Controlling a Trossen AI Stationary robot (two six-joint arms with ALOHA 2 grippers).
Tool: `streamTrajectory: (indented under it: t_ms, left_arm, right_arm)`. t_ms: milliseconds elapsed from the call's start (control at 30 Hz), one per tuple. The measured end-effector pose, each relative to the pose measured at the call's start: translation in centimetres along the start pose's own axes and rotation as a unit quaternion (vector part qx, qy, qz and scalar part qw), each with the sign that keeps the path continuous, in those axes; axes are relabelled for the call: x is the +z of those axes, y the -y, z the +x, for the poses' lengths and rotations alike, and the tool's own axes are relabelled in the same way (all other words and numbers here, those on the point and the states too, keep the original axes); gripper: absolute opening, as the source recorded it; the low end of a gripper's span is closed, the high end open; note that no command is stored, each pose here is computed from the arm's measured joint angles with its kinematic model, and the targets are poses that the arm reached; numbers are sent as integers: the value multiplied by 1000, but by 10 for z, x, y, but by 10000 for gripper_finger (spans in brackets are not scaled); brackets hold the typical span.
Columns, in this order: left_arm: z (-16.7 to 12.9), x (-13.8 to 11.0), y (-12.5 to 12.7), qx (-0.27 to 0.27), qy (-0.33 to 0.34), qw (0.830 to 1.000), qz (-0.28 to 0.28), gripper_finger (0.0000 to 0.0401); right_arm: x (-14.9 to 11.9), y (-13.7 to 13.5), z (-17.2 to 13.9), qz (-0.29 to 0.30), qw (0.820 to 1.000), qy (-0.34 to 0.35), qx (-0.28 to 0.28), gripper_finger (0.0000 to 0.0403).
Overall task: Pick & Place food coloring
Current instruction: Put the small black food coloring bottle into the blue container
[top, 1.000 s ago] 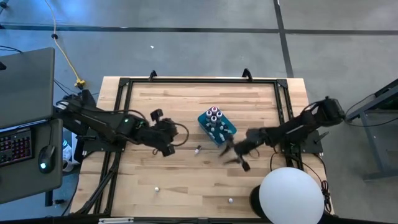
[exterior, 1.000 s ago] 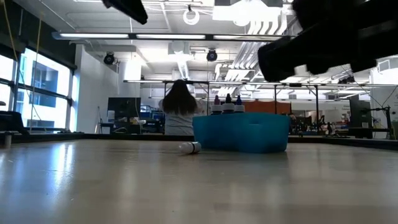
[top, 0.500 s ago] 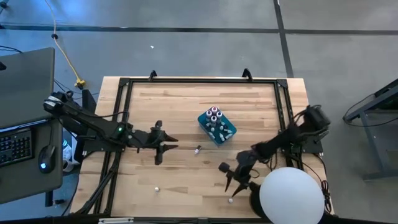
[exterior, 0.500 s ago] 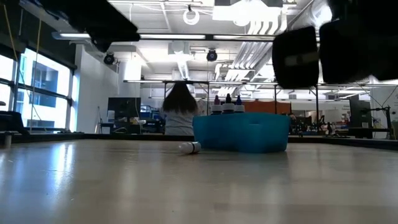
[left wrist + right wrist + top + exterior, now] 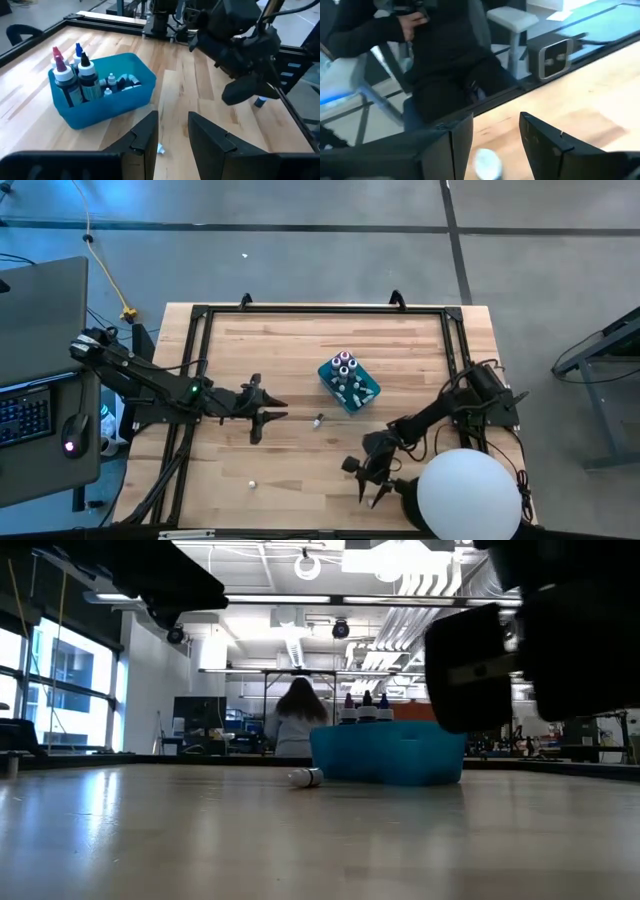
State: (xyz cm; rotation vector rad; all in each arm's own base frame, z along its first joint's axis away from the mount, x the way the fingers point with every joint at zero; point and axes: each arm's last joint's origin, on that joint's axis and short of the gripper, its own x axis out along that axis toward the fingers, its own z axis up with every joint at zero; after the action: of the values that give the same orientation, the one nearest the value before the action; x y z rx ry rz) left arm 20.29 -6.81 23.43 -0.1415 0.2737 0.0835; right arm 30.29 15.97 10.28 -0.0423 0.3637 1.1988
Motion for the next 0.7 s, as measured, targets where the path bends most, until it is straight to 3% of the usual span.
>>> streamTrajectory:
  t_ms: [467, 700]
  left_arm:
    - [0, 5, 1, -5, 23, 1000, -13, 103]
    - [0, 5, 1, -6, 26, 999, -28, 103]
  right_arm:
    - [-17, -10, 5, -6, 998, -56, -8, 152]
    - [-19, -13, 7, -14, 998, -64, 2, 104]
